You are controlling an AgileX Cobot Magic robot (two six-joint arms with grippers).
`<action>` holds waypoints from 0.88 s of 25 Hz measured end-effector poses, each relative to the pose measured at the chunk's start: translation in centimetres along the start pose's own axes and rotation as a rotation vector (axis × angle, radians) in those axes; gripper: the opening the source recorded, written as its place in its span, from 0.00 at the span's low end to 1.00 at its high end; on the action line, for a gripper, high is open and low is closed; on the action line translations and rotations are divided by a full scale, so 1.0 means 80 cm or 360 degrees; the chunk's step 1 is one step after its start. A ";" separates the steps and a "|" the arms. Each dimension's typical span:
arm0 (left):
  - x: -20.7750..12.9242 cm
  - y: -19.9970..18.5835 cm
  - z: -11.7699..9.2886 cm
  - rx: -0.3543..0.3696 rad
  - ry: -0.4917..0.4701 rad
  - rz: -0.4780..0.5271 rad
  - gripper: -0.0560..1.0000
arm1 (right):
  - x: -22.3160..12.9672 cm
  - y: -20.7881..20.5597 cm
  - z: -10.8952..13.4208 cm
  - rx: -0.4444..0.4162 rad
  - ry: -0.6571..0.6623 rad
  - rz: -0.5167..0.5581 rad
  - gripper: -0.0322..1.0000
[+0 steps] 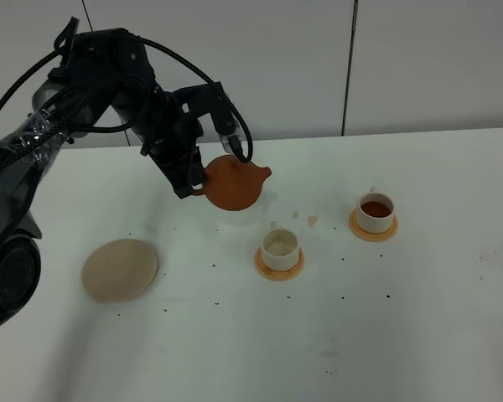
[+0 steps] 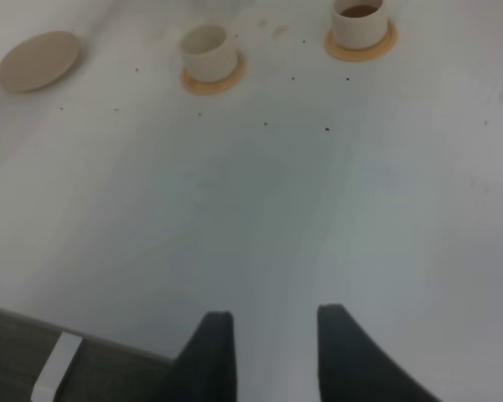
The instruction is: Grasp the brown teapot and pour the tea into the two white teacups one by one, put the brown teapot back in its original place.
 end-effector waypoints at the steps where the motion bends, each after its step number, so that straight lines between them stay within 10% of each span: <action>1: 0.000 0.000 0.000 -0.0001 -0.0002 -0.0001 0.21 | 0.000 0.000 0.000 0.0000 0.0000 0.0000 0.26; 22: -0.003 -0.002 0.004 -0.0026 0.0180 -0.0040 0.21 | 0.000 0.000 0.000 0.0001 0.0001 0.0000 0.26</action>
Point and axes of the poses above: a point on each arm's last joint axis where the gripper is mounted, y pointing out along that axis toward the gripper, z along the wrist's bending axis when the last joint is at zero, x = y × z, the point moved 10 cm from there along y, pointing out along that axis toward the gripper, and after that the axes turned 15 degrees about -y, right-handed, at the moved point
